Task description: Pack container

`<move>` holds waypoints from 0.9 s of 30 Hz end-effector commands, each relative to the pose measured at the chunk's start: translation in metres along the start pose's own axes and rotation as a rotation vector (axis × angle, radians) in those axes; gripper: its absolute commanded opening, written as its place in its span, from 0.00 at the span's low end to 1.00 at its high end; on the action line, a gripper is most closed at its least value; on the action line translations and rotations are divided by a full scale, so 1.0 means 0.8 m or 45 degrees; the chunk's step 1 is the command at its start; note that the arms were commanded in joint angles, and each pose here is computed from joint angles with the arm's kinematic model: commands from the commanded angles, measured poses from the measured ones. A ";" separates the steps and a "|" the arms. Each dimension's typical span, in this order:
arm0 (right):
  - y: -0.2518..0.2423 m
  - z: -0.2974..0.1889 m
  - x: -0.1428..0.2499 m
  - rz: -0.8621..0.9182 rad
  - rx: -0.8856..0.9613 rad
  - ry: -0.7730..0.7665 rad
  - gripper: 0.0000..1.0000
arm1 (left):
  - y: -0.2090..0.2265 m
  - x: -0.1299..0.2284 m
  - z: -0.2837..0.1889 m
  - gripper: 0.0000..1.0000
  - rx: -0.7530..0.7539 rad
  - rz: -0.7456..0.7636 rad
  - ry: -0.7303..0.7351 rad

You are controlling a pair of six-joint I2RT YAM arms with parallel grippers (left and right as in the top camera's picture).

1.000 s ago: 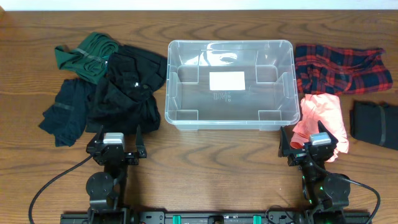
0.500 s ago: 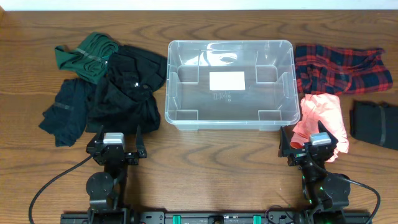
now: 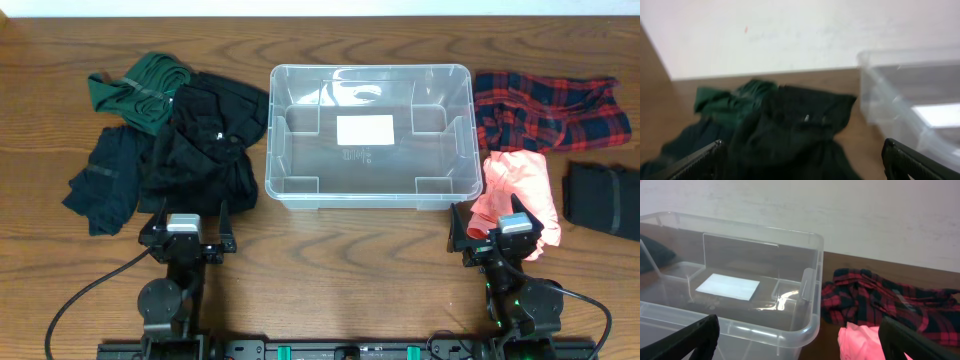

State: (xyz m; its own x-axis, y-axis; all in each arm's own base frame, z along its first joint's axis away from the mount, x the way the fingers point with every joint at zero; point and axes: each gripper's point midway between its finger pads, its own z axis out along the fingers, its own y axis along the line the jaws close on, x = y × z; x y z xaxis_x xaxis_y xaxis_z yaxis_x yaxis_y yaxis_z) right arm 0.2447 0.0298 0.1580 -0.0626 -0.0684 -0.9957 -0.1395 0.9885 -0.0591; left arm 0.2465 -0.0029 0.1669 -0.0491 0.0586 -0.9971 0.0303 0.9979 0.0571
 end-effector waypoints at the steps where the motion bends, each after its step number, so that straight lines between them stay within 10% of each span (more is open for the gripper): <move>1: -0.004 0.000 0.001 -0.006 0.020 0.003 0.99 | -0.012 -0.026 -0.004 0.98 0.075 -0.017 -0.061; 12: -0.004 0.000 0.001 -0.006 0.020 0.003 0.99 | -0.007 -0.132 0.005 0.98 0.092 -0.040 0.125; 27: -0.004 0.000 0.001 -0.006 0.020 0.003 0.99 | 0.027 -0.166 0.139 0.98 0.210 0.027 1.088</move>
State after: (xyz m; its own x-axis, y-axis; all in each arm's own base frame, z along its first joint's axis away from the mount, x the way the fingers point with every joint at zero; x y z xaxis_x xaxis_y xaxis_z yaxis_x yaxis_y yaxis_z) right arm 0.2447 0.0298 0.1580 -0.0626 -0.0684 -0.9957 -0.1391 0.9885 -0.0592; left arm 0.3470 -0.0006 0.2867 -0.7786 0.1270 -0.6146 0.1696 0.9854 -0.0112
